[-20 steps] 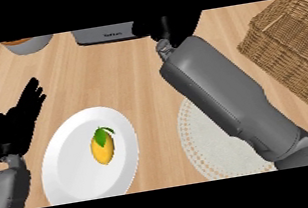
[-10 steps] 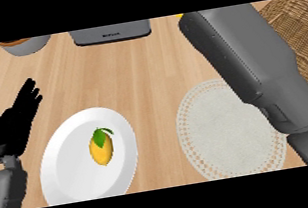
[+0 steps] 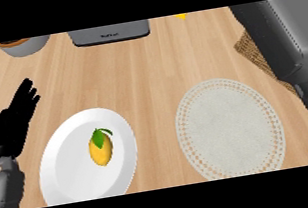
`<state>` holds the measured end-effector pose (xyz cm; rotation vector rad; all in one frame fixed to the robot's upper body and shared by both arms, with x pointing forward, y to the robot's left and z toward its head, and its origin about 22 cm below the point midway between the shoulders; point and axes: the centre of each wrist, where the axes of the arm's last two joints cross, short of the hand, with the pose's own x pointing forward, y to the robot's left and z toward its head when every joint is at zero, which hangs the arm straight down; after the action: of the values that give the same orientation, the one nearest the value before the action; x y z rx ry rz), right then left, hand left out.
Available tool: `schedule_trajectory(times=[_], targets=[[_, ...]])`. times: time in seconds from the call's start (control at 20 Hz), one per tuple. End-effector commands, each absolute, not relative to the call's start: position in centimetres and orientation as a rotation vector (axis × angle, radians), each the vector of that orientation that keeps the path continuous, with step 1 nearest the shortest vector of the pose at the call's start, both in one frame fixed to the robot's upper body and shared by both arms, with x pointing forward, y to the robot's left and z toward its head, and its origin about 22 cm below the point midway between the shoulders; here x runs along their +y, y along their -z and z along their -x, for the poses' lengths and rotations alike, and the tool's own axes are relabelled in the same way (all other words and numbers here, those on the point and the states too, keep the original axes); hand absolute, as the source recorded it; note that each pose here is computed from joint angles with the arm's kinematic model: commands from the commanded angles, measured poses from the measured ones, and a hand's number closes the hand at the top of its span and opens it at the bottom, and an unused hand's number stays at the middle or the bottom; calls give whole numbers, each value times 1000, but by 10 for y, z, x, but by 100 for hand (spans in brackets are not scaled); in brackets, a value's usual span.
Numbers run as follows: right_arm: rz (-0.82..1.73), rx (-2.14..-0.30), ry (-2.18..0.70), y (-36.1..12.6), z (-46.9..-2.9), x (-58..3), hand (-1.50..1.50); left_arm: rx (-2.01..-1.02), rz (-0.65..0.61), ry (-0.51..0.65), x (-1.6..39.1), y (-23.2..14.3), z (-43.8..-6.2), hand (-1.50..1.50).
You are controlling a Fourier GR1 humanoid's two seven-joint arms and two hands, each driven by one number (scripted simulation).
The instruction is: Pick the tomato from the placemat and place it in the basket
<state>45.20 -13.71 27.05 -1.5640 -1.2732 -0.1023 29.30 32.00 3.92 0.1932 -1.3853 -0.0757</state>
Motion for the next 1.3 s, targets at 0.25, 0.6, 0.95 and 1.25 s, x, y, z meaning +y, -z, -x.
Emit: schedule_trajectory(times=[0.25,0.6,0.95,1.25], targets=[[1580,-1118,197,-240,-445,-222,150,-1375,-196,54,313,-32,-287,0],[1552,-1117,224,-218,-424,-250,150,-1363,-188,82,321,-40,-292,0],[1699,-1035,449,-176,-415,-295,150,-1384,-172,75,307,-49,-293,0],[1625,-1006,397,-157,-410,-322,-150,-1382,-175,90,306,-44,-295,0]])
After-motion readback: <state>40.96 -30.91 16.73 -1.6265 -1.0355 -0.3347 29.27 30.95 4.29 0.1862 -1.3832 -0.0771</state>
